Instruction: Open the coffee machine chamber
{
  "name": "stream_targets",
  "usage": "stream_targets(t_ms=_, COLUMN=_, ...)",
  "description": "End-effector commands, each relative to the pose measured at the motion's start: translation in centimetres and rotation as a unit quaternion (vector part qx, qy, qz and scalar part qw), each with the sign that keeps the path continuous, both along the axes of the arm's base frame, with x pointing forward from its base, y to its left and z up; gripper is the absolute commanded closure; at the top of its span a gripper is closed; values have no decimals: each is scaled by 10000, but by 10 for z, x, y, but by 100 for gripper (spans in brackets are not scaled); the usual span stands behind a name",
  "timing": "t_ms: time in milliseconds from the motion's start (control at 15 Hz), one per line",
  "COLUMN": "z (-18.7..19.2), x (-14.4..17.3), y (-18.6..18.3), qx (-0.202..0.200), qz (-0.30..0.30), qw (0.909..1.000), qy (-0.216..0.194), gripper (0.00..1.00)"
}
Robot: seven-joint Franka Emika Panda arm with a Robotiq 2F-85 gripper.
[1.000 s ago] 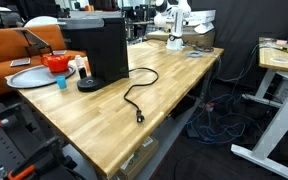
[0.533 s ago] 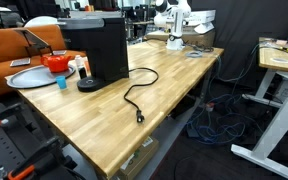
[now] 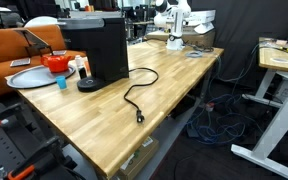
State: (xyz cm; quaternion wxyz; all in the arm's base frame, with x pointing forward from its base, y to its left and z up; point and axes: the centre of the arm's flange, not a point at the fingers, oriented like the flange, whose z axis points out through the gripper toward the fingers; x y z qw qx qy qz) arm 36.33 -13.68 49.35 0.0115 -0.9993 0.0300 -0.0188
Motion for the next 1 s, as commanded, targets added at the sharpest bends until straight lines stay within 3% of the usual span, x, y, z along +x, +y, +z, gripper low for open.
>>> stream_targets(t_ms=0, z=-1, x=-8, y=5, qx=-16, qz=137, qw=9999, qy=1, gripper=0)
stream_targets(t_ms=467, z=-4, x=-21, y=13, qx=-50, qz=306, qw=9995, qy=-42, gripper=0)
stream_targets(t_ms=933, z=-13, x=-20, y=46, qx=-242, qz=1218, qw=9921, qy=-158, gripper=0)
